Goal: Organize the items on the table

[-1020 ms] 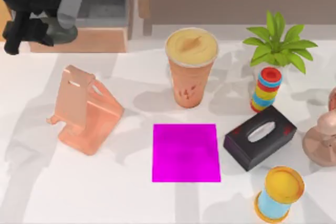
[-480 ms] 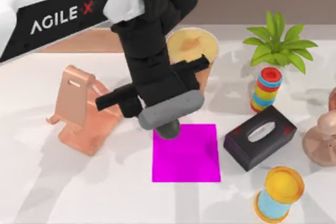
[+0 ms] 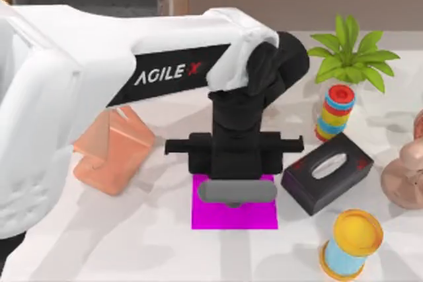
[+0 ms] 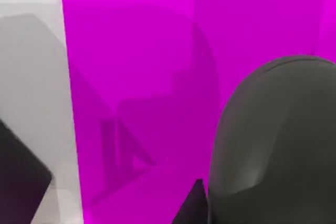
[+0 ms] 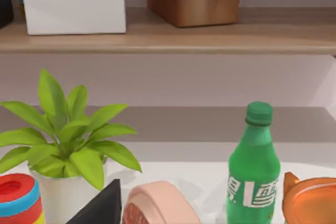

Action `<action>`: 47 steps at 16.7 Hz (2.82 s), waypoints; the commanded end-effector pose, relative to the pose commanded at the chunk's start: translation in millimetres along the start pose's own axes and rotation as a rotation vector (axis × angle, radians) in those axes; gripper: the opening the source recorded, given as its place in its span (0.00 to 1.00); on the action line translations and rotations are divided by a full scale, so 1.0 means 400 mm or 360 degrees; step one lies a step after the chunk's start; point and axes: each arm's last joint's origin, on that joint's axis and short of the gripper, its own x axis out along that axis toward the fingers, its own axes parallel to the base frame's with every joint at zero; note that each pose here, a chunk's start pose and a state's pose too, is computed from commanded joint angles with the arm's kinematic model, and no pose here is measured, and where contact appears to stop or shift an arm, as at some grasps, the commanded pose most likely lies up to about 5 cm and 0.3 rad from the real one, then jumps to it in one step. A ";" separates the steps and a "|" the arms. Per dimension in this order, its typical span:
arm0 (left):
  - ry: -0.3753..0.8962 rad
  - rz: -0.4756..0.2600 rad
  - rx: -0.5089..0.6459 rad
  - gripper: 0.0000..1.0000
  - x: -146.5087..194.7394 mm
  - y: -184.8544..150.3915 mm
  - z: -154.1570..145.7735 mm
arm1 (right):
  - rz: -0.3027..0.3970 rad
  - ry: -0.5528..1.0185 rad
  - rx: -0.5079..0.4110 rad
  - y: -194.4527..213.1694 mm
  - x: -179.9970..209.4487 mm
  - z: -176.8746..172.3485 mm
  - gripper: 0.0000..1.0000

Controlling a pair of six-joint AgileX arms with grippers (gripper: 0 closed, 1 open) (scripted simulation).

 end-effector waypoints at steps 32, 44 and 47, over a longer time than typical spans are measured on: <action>0.0024 -0.0004 0.0017 0.45 0.028 0.005 -0.002 | 0.0000 0.0000 0.0000 0.000 0.000 0.000 1.00; 0.0024 -0.0004 0.0017 1.00 0.028 0.005 -0.002 | 0.0000 0.0000 0.0000 0.000 0.000 0.000 1.00; 0.0024 -0.0004 0.0017 1.00 0.028 0.005 -0.002 | 0.0000 0.0000 0.0000 0.000 0.000 0.000 1.00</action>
